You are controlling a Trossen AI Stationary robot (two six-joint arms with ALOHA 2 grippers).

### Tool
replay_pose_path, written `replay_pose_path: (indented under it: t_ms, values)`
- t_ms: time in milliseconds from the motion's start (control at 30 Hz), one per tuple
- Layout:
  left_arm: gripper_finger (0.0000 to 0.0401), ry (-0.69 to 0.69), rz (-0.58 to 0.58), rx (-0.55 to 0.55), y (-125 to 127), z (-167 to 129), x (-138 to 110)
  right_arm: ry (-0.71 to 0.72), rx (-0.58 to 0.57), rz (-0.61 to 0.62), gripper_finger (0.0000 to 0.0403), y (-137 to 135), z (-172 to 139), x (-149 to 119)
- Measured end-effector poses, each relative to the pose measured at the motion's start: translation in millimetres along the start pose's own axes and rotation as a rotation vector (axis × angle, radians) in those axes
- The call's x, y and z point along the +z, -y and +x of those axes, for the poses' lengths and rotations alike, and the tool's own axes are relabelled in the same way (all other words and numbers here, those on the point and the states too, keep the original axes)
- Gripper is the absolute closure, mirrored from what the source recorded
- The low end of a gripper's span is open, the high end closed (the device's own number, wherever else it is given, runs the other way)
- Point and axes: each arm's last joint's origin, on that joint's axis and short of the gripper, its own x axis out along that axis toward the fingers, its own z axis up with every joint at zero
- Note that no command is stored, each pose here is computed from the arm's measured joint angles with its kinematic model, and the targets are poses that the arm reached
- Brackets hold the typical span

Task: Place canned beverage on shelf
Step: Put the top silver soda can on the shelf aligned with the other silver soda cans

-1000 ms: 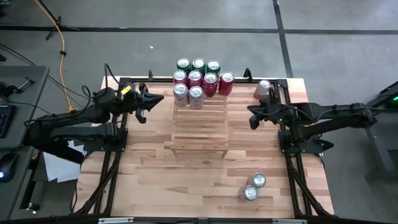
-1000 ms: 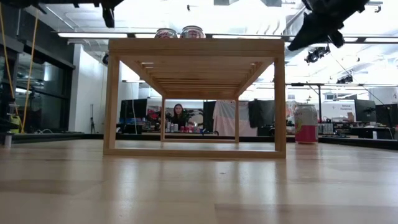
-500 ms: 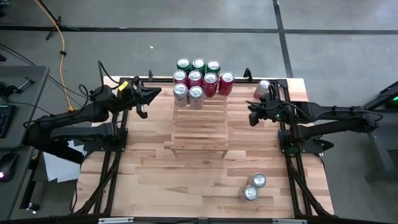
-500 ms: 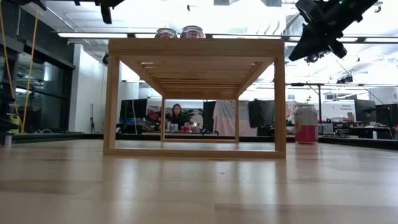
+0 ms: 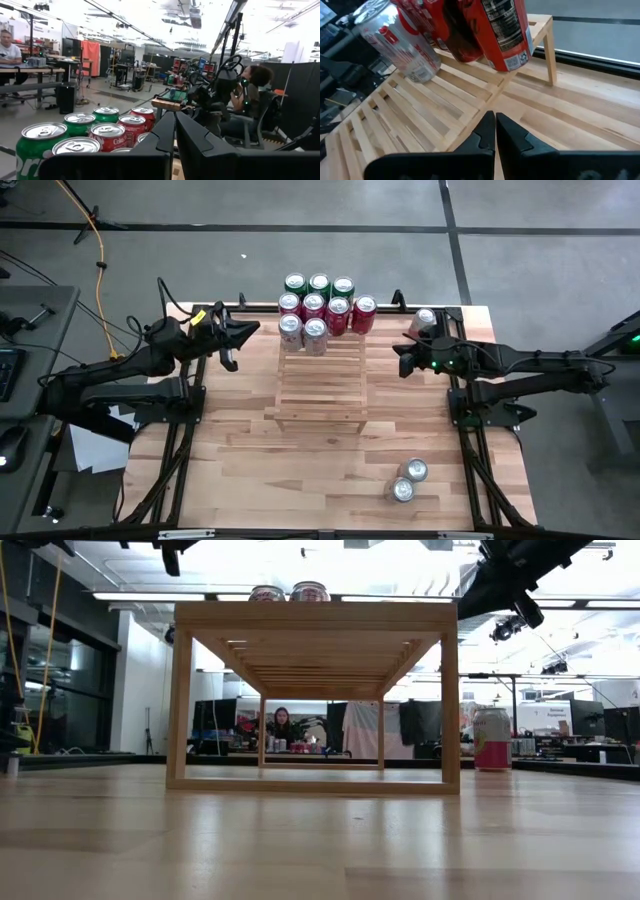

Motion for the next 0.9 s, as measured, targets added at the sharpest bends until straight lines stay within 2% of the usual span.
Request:
replay_pose_path:
  t_ms: [233, 467, 600, 667, 800, 900]
  values:
    - [0.0373, -0.019, 0.005, 0.002, 0, 0, -2, 0.009, 0.008, 0.006, 0.0402, -1, 0, 1]
    - [0.0346, -0.065, -0.046, 0.008, -1, 0, -7, 0.002, 0.001, 0.0, 0.0402, 0, 0, 0]
    - [0.036, -0.125, -0.074, -0.038, 1, -1, -12, -0.032, 0.015, -0.018, 0.0402, 0, 0, -2]
    - [0.0388, -0.146, -0.109, -0.047, 3, -1, -14, -0.064, 0.045, -0.019, 0.0402, 0, 0, -3]
    - [0.0399, -0.157, -0.158, -0.086, 12, -1, -15, -0.126, 0.143, -0.023, 0.0401, -4, -1, -4]
    - [0.04, -0.163, -0.2, -0.109, 21, -2, -16, -0.147, 0.335, 0.003, 0.0386, -17, -6, -1]
